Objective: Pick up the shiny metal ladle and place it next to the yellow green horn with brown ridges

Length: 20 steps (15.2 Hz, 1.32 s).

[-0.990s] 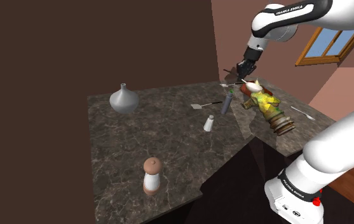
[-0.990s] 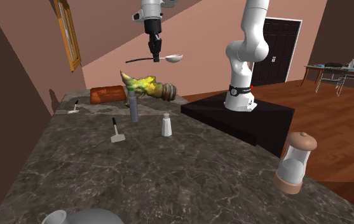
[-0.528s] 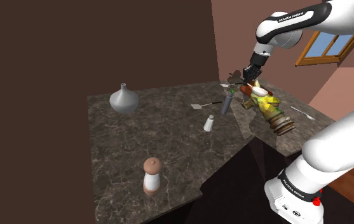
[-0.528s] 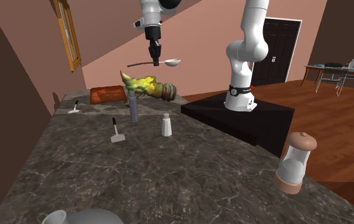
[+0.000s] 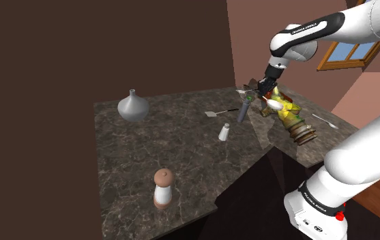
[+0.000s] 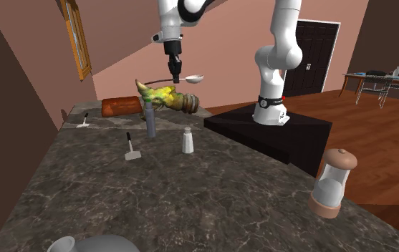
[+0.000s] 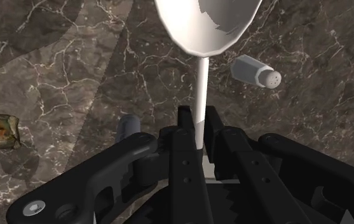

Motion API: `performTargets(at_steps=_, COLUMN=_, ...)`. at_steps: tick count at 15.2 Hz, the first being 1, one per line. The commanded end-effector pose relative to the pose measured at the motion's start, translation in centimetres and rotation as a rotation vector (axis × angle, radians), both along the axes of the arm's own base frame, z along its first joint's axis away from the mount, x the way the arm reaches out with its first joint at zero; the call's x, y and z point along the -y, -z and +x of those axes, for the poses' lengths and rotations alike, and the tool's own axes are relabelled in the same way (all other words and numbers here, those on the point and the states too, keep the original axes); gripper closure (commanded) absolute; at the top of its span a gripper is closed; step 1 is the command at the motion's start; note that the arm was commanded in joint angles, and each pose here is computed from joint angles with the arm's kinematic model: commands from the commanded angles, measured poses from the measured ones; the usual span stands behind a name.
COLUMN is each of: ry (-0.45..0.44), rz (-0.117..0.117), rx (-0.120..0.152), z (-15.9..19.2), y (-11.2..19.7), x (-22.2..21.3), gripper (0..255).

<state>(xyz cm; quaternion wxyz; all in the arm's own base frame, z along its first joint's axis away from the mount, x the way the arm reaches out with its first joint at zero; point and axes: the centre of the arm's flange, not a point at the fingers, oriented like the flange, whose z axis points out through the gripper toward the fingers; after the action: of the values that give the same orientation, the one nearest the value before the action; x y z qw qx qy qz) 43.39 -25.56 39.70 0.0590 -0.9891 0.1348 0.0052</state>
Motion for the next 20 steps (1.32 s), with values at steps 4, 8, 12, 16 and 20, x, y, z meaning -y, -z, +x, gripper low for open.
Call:
performTargets(at_steps=4, ry=0.0, rz=0.0, rx=0.0, z=0.0, y=2.7, x=-0.1, gripper=255)
performTargets(at_steps=8, ry=0.0, rz=0.0, rx=0.0, z=0.0, y=4.8, x=-0.1, gripper=255)
performTargets(at_steps=12, ry=0.0, rz=0.0, rx=0.0, z=0.0, y=6.9, x=-0.1, gripper=255)
performTargets(at_steps=16, ry=0.0, rz=0.0, rx=0.0, z=0.0, y=9.0, x=-0.1, gripper=255)
performTargets(at_steps=20, ry=0.0, rz=0.0, rx=0.0, z=0.0, y=11.2, x=-0.1, gripper=255)
